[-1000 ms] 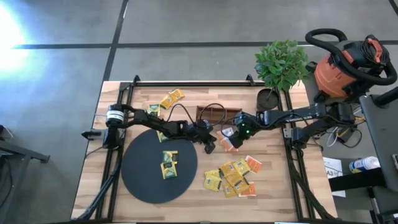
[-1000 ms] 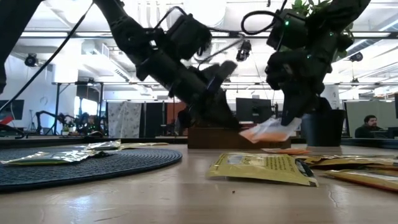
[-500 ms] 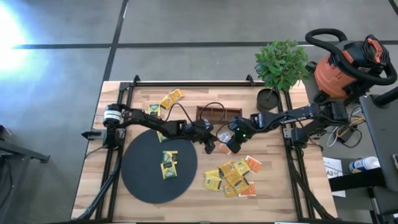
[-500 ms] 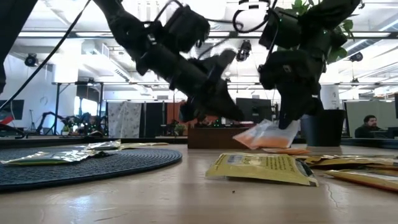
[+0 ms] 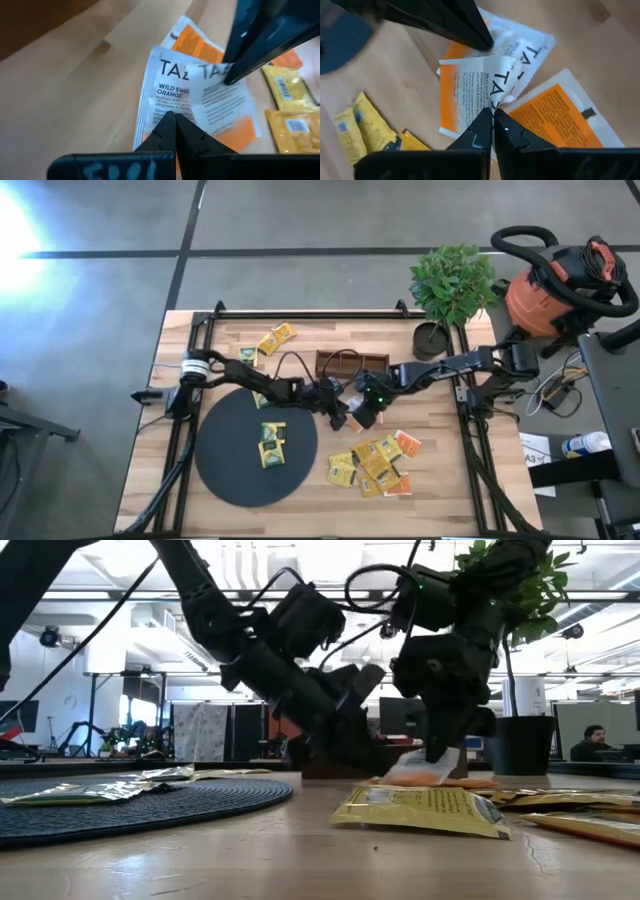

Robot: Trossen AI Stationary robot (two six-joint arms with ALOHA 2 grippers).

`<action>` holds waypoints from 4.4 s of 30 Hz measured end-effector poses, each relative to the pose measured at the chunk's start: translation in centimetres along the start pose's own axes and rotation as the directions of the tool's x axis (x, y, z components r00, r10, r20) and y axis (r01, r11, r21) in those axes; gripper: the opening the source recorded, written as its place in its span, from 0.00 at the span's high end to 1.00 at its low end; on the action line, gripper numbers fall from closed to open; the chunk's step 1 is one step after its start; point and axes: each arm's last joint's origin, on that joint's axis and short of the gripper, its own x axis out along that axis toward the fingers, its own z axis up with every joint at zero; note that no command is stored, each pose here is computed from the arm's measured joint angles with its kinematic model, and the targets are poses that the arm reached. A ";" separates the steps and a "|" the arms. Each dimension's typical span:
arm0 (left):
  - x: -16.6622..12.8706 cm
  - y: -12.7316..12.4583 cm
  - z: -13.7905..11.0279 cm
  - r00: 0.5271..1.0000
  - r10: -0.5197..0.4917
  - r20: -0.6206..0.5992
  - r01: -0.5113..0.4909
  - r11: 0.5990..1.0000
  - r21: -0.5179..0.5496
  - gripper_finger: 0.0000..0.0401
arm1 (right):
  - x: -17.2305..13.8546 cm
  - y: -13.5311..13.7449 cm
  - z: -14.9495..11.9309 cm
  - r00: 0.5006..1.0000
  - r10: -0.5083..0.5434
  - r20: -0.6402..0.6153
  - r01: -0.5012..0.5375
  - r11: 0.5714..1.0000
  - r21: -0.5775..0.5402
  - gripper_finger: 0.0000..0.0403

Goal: Pick & Place Tea
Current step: Put the white tea bag into the right section of the wooden organizer

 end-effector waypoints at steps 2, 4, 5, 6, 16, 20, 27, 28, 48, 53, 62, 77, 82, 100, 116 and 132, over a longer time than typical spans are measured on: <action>0.3 0.2 -0.3 1.000 0.004 -0.006 -0.004 1.000 -0.006 1.00 | -0.2 0.1 0.0 1.000 0.001 0.006 -0.001 1.000 -0.003 0.98; 0.6 0.4 -0.6 1.000 0.010 -0.017 -0.011 1.000 -0.020 1.00 | -0.6 0.2 0.1 1.000 0.001 0.011 -0.001 1.000 -0.004 0.98; 0.7 0.4 -0.7 1.000 0.012 -0.020 -0.012 1.000 -0.026 1.00 | -0.9 0.2 0.0 1.000 -0.004 0.006 0.004 1.000 -0.006 0.98; 0.8 0.5 -0.8 1.000 0.014 -0.023 -0.014 0.999 -0.033 1.00 | -1.2 0.2 -0.1 1.000 -0.015 -0.008 0.015 1.000 -0.008 0.98; 0.8 0.5 -1.2 0.999 0.020 -0.048 -0.022 0.999 -0.043 1.00 | -5.7 0.1 -0.6 0.972 -0.234 0.030 0.236 0.969 -0.077 0.98; 0.3 -0.3 -1.6 0.996 -0.004 -0.087 -0.001 0.999 -0.053 1.00 | -9.5 0.6 -0.1 0.889 -0.393 0.237 0.436 0.883 -0.173 0.98; -2.1 -2.4 -0.4 0.998 -0.029 -0.059 0.027 0.999 -0.024 1.00 | -12.8 -1.0 2.6 0.795 -0.495 0.351 0.601 0.721 -0.345 0.98; -2.6 -2.7 0.1 0.999 -0.026 -0.038 0.026 1.000 -0.017 1.00 | -12.9 -1.5 3.2 0.788 -0.509 0.345 0.611 0.711 -0.348 0.98; -13.0 -1.0 0.9 0.954 0.233 0.188 -0.212 0.969 -0.127 1.00 | -9.8 -4.8 7.4 0.885 -0.450 0.118 0.418 0.658 -0.626 0.98; -15.0 -0.5 0.8 0.936 0.251 0.247 -0.220 0.964 -0.147 1.00 | -9.2 -5.1 7.4 0.874 -0.474 0.105 0.421 0.631 -0.651 0.98; -16.9 0.3 0.2 0.913 0.284 0.294 -0.233 0.953 -0.195 1.00 | -6.9 -6.2 8.1 0.871 -0.484 0.083 0.409 0.620 -0.669 0.98; -17.2 0.4 0.1 0.907 0.292 0.303 -0.234 0.948 -0.214 1.00 | -6.9 -7.0 8.7 0.846 -0.524 0.099 0.459 0.620 -0.636 0.92; -17.2 0.4 0.1 0.907 0.293 0.303 -0.234 0.948 -0.214 1.00 | -6.9 -7.1 8.7 0.842 -0.529 0.105 0.464 0.609 -0.643 0.84; -17.2 0.4 0.1 0.907 0.292 0.302 -0.234 0.948 -0.214 1.00 | -10.3 -4.7 9.1 0.831 -0.506 0.230 0.545 0.657 -0.521 0.66; -10.9 -0.9 -0.8 0.988 -0.054 0.146 0.049 0.998 0.035 1.00 | -6.4 2.7 2.2 0.996 -0.042 -0.079 0.036 0.996 -0.086 0.70; -3.5 -2.8 -4.1 0.989 -0.137 -0.055 0.142 0.983 0.116 1.00 | -0.9 2.5 -2.1 0.996 0.069 0.052 -0.085 0.898 0.433 0.68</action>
